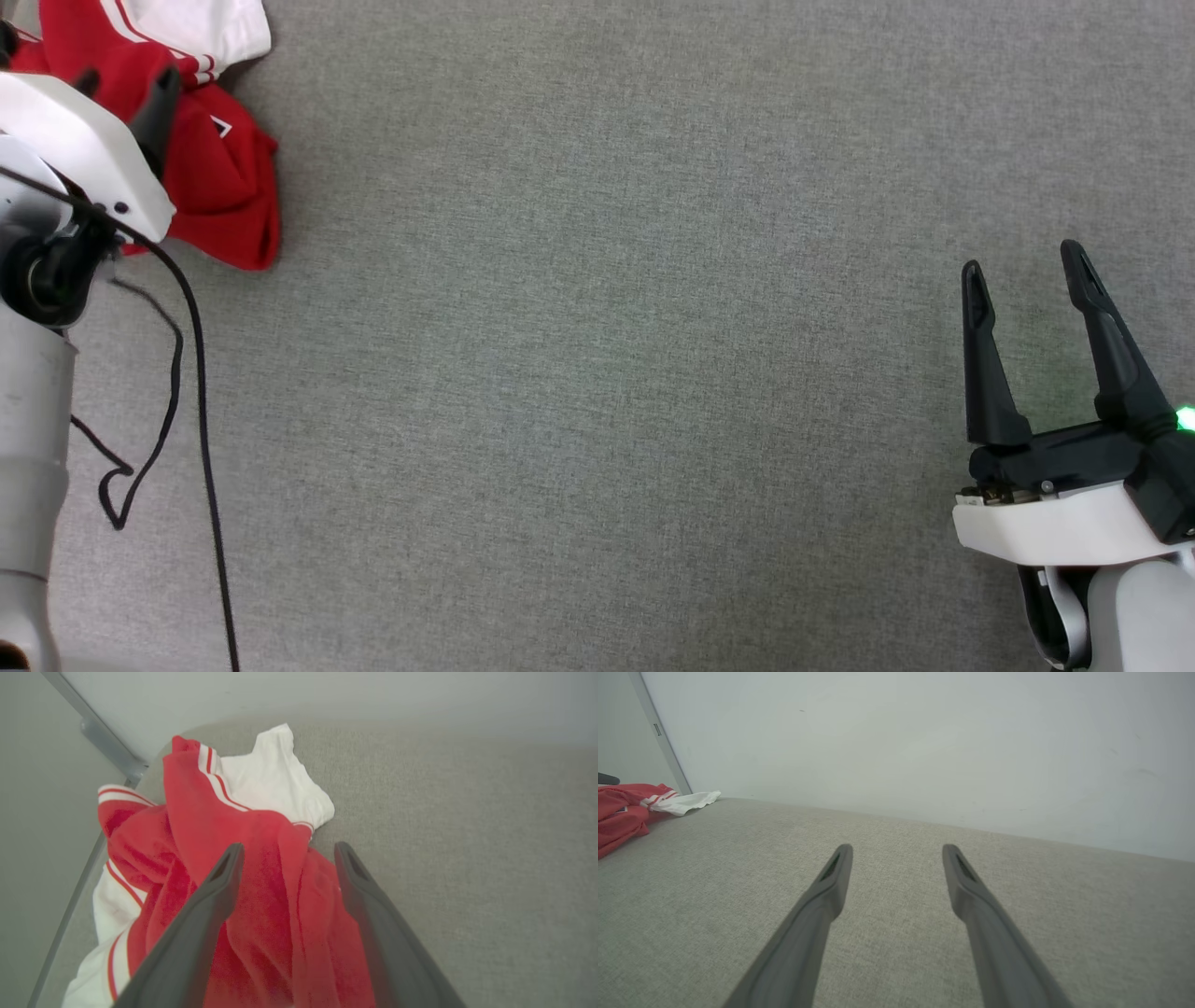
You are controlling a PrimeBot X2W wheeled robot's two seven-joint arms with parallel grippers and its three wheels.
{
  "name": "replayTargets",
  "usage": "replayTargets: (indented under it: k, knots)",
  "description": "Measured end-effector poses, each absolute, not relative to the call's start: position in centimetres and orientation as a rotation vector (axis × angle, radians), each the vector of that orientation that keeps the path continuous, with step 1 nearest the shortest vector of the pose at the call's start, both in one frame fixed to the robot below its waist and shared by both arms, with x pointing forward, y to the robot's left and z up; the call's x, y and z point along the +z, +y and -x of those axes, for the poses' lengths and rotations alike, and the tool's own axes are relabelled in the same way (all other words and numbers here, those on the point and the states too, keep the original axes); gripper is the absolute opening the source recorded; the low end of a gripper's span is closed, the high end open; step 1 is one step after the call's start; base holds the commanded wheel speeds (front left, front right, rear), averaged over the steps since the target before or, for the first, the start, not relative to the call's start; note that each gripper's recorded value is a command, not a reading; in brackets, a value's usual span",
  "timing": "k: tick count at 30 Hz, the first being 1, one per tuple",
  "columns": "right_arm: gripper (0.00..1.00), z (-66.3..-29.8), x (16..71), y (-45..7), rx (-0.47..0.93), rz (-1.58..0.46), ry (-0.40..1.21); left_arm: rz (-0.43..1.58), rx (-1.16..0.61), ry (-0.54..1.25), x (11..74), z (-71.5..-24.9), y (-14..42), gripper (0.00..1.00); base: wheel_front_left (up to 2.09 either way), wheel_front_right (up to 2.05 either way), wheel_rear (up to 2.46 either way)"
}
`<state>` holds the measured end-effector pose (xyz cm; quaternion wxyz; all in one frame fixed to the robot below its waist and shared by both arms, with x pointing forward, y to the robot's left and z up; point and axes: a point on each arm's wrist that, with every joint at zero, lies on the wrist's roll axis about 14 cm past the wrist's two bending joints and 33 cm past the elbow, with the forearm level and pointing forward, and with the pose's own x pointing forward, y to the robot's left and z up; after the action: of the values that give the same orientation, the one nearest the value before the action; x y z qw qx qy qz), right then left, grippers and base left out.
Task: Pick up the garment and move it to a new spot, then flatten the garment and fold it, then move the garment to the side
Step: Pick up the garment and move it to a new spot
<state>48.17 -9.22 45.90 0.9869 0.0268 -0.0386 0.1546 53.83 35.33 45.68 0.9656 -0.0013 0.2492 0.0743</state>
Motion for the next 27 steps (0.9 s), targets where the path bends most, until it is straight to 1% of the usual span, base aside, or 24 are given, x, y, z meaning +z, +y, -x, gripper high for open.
replayTargets:
  k: [5,8,11,14,19,20,21,27]
  knots:
    - [1.00,-48.2,45.5,-9.5,0.304,-0.048,-0.068,0.006,0.122,0.770,41.8,-51.8,35.0,1.00,0.00,0.00,0.00]
    - [1.00,-48.2,45.3,-9.6,0.301,-0.045,-0.065,0.056,0.101,0.871,40.1,-51.0,34.0,1.00,0.00,0.00,0.00]
    - [1.00,-48.3,45.2,-9.8,0.297,-0.044,-0.061,0.053,0.074,0.966,38.4,-50.1,33.0,1.00,0.00,0.00,0.00]
    - [1.00,-48.3,45.1,-9.9,0.296,-0.043,-0.058,0.031,0.055,1.044,37.1,-49.2,32.6,1.00,0.00,0.00,0.00]
    - [1.00,-48.1,45.0,-10.3,0.282,-0.048,-0.051,0.012,0.032,1.055,36.5,-49.1,32.1,1.00,0.00,0.00,0.00]
    - [1.00,-48.0,45.1,-10.4,0.280,-0.048,-0.053,0.002,0.032,1.043,36.7,-49.2,32.1,0.29,0.00,0.00,0.00]
    - [1.00,-48.0,45.3,-10.4,0.278,-0.050,-0.056,-0.004,0.037,1.027,36.8,-49.2,32.4,0.00,0.00,0.00,0.00]
    - [1.00,-47.6,46.8,-10.5,0.272,-0.064,-0.083,-0.061,0.012,0.872,39.7,-50.3,32.3,0.00,0.00,0.00,0.00]
